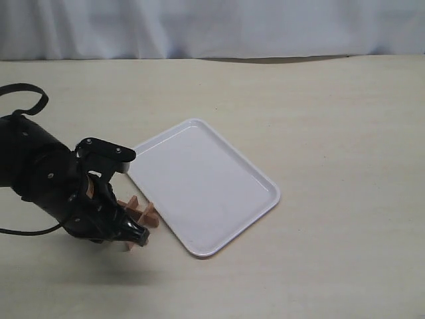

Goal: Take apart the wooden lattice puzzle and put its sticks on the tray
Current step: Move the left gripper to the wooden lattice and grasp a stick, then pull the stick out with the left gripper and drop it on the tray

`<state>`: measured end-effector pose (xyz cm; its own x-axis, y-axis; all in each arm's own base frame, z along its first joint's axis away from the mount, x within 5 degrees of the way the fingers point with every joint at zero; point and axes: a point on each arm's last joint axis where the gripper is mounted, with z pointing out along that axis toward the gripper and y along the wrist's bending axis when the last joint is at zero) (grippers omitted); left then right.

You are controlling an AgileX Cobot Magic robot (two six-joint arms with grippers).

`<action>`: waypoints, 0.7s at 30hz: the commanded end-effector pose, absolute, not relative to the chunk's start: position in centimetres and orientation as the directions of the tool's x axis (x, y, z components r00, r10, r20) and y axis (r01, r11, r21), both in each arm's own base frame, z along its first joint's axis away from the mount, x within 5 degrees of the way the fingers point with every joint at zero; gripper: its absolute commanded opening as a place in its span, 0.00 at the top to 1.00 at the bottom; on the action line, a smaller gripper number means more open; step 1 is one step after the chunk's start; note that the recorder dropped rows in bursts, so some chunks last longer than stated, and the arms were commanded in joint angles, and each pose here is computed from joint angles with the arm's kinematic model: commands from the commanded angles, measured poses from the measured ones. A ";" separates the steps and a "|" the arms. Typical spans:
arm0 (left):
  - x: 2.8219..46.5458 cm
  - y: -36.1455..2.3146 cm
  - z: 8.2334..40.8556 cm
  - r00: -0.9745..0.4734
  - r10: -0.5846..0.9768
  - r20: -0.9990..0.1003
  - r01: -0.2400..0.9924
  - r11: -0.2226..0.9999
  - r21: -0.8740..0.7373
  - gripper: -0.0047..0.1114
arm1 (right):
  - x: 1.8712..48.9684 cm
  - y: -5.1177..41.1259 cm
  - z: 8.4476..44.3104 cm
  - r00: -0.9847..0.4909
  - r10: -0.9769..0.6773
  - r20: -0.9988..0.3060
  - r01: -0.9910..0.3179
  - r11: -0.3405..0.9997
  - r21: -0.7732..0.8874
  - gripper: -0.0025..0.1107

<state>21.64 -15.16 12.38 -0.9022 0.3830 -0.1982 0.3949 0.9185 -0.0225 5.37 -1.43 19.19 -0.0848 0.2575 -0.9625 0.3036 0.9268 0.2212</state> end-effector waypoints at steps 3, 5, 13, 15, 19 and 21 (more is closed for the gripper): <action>21.4 -15.2 12.3 -0.901 0.392 -0.187 0.402 0.915 -0.017 0.96 | 5.4 -1.4 19.1 -0.086 0.250 -0.964 0.302 0.929 0.214 0.94; 21.5 -15.2 12.7 -0.898 0.399 -0.188 0.408 0.913 -0.012 0.96 | 5.4 -1.4 19.1 -0.086 0.250 -0.964 0.302 0.929 0.214 0.94; 22.1 -15.1 17.7 -0.872 0.435 -0.226 0.438 0.898 0.040 0.96 | 5.4 -1.4 19.1 -0.086 0.250 -0.964 0.302 0.929 0.214 0.94; 22.4 -15.3 19.5 -0.862 0.434 -0.261 0.440 0.897 0.038 0.96 | 5.4 -1.4 19.1 -0.086 0.250 -0.964 0.302 0.929 0.214 0.94; 23.3 -16.0 22.1 -0.824 0.422 -0.377 0.449 0.893 0.020 0.96 | 5.4 -1.4 19.1 -0.086 0.250 -0.964 0.302 0.929 0.214 0.94; 24.0 -16.6 22.9 -0.788 0.404 -0.464 0.456 0.890 0.000 0.96 | 5.4 -1.4 19.1 -0.086 0.250 -0.964 0.302 0.929 0.214 0.94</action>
